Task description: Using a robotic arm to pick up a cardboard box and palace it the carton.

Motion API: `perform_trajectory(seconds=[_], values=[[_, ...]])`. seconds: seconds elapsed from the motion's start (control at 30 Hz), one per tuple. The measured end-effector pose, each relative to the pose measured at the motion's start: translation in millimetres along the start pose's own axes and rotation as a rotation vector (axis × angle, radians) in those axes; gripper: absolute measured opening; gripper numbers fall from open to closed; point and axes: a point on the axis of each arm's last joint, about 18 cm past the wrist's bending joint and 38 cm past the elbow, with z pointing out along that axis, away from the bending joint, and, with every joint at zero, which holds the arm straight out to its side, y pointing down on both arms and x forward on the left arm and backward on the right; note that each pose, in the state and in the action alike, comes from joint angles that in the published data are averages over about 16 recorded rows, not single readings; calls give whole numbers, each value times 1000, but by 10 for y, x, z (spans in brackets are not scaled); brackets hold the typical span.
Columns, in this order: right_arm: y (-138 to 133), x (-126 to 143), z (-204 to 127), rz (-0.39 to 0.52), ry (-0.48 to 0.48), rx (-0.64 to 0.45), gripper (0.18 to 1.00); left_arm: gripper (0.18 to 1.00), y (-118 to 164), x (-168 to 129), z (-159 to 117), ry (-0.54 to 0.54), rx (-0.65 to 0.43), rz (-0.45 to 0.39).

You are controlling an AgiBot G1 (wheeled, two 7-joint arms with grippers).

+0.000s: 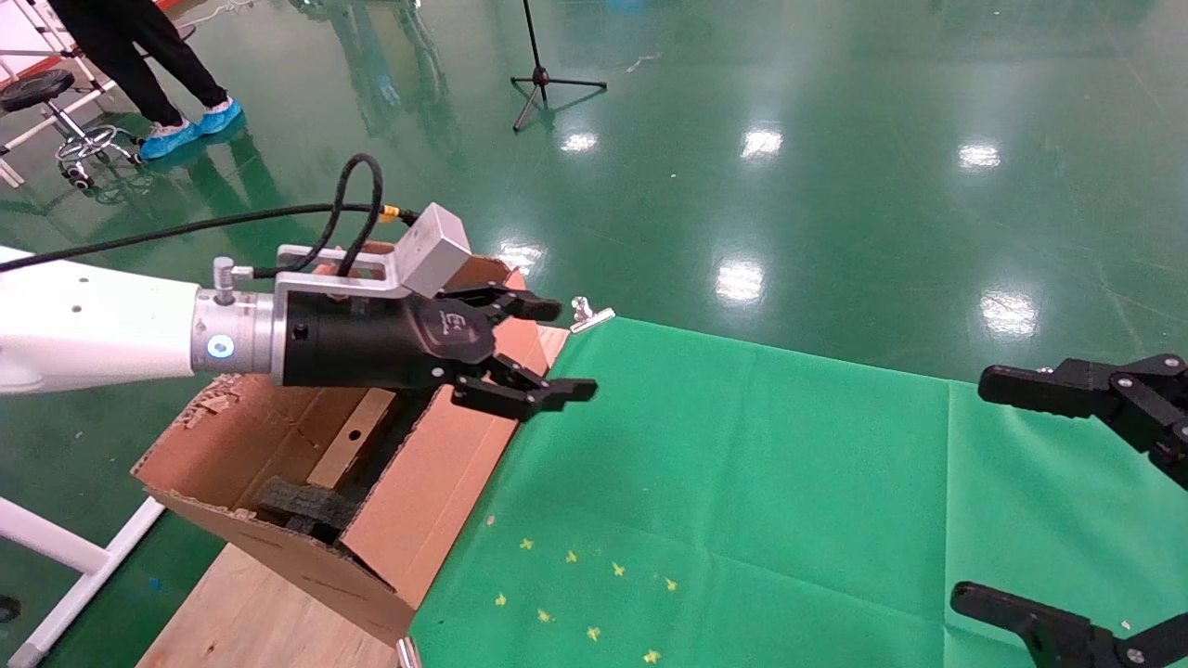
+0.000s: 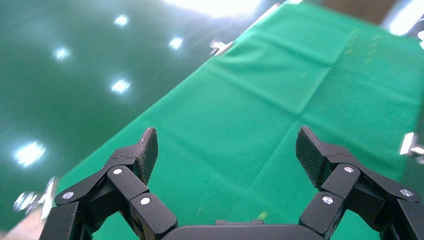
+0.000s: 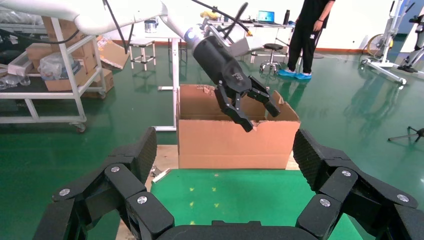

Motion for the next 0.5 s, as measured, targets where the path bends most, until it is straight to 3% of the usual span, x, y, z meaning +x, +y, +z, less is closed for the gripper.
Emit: perform_trajectory(seconds=[0.5], values=[[0,0,0,0,0,0,1001,1001,-294,731,-63,236,251,121]])
